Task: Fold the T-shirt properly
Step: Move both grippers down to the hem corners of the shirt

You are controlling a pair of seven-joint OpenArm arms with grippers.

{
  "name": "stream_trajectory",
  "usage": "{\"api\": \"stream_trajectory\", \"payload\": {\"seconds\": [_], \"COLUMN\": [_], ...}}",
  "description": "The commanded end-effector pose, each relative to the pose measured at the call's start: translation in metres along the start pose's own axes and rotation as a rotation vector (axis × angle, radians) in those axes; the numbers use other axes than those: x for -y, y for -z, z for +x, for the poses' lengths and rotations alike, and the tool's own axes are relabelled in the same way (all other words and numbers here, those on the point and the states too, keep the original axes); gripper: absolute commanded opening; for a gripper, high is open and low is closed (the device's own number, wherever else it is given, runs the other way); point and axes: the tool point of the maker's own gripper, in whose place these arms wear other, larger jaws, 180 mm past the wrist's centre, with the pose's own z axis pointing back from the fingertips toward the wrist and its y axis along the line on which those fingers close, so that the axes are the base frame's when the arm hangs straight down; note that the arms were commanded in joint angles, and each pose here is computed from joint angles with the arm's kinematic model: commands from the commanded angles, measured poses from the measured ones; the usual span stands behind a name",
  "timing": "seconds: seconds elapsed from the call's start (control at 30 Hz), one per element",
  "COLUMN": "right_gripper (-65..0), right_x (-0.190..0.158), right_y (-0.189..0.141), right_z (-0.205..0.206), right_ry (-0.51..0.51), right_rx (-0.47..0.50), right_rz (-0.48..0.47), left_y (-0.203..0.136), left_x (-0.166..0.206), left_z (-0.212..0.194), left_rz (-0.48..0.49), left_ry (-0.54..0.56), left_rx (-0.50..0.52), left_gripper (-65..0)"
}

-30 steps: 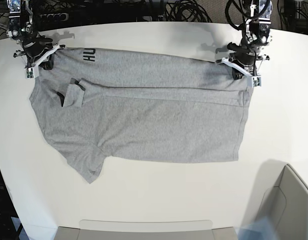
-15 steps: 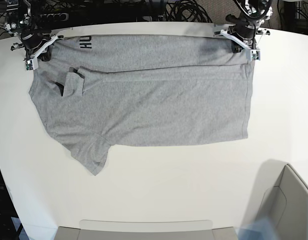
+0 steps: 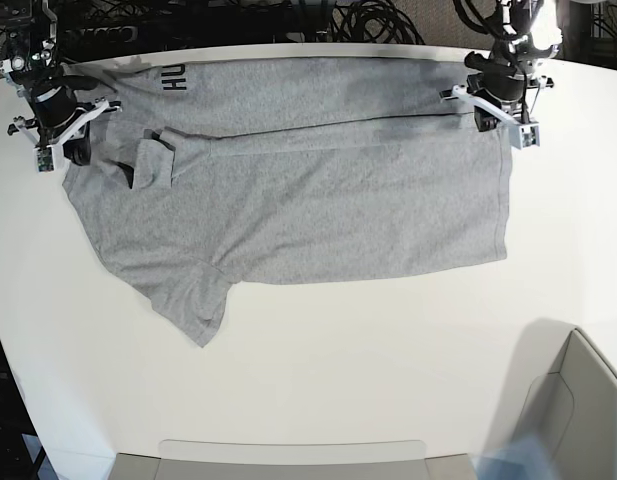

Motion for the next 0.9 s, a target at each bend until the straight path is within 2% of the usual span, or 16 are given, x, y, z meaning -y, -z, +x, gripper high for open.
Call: {"api": "stream_trajectory", "payload": {"seconds": [0.0,0.13,0.23,0.37,0.47,0.57,0.67,0.87], "right_gripper": [-62.9,-62.9,-62.9,-62.9,-62.9,-62.9,-62.9,-62.9], "right_x": [0.012,0.031,0.039,0.023,0.008,-0.008,-0.006,0.003], "right_y": [-0.003,0.007,0.033,0.082,0.123,0.156,0.181,0.189], "right_z": [0.039,0.102,0.136,0.155,0.142,0.122,0.098,0.055], "right_ry": [-0.024,-0.021,-0.001,0.014,-0.005,-0.038,-0.013,0.021], "right_rx": [0.112,0.263,0.257,0.185,0.090,0.051,0.022,-0.047], "right_rz": [-0.032,-0.078,-0.081,-0.016,0.005,0.018,-0.002,-0.027], "left_y": [-0.003,0.004,0.010,0.014,0.015,0.015,0.015,0.017], "left_x": [0.000,0.013,0.032,0.041,0.042,0.043,0.044,0.048], "left_z": [0.014,0.053,0.076,0.104,0.106,0.105,0.104,0.101], "left_rz": [-0.001,-0.032,-0.076,-0.097,-0.099,-0.100,-0.104,-0.112], "left_ry": [0.008,0.002,0.008,0.003,0.001,-0.016,-0.021,-0.031], "left_rx": [0.042,0.134,0.152,0.185,0.191,0.192,0.189,0.182], "left_gripper": [-65.0,-65.0,-65.0,-65.0,-65.0,-65.0,-65.0,-65.0]}}
